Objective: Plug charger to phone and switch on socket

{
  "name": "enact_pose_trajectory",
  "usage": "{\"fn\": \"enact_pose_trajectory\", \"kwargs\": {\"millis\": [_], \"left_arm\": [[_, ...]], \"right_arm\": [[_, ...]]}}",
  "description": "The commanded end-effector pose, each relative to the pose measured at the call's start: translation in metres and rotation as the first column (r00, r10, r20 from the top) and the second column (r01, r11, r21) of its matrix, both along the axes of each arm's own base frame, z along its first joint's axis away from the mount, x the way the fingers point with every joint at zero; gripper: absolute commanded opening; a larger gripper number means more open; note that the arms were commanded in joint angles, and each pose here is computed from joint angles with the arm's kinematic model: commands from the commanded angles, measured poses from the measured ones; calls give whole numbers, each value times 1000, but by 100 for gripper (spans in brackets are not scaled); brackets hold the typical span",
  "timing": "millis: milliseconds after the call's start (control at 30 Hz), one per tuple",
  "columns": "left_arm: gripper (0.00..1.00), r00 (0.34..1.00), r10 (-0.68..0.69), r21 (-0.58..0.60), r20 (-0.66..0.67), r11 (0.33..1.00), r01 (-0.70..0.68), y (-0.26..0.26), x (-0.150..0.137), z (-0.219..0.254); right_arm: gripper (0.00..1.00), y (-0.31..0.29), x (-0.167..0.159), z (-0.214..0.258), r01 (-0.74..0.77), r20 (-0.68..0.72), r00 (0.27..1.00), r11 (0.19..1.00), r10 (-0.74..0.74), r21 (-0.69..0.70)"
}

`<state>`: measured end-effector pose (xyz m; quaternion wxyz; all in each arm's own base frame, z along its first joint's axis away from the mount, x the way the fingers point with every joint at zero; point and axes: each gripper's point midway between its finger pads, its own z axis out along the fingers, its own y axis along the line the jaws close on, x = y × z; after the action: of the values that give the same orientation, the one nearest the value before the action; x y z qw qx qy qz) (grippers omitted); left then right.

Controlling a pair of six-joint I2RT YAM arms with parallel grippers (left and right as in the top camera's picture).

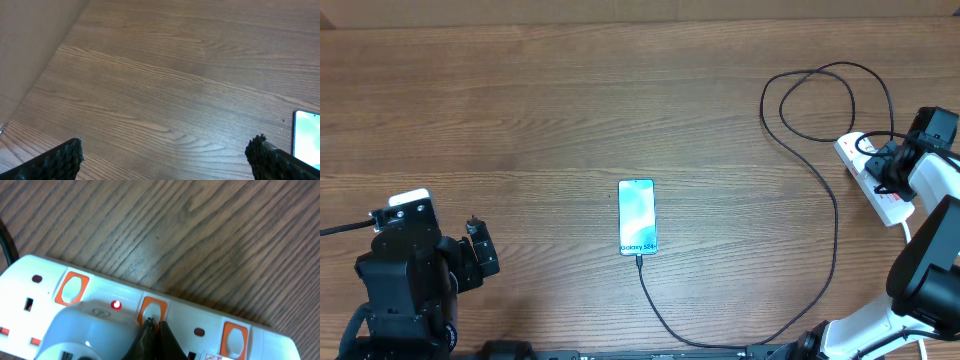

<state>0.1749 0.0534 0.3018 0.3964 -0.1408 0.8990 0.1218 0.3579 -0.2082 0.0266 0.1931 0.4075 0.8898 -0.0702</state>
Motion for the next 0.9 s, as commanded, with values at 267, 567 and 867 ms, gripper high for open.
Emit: {"fn": "enact_pose_trajectory", "kwargs": {"millis": [267, 567, 867], "left_arm": [[100, 978, 18, -16, 209, 1000, -15, 4, -41, 28], [100, 917, 24, -31, 397, 999, -13, 7, -86, 46], [100, 835, 35, -43, 549, 999, -14, 10, -128, 53]], "right_arm": [[4, 63, -24, -23, 48, -92, 995, 961, -24, 272], [4, 96, -18, 32, -49, 26, 999, 940, 43, 338], [4, 174, -11, 151, -346, 335, 906, 909, 259, 234]]}}
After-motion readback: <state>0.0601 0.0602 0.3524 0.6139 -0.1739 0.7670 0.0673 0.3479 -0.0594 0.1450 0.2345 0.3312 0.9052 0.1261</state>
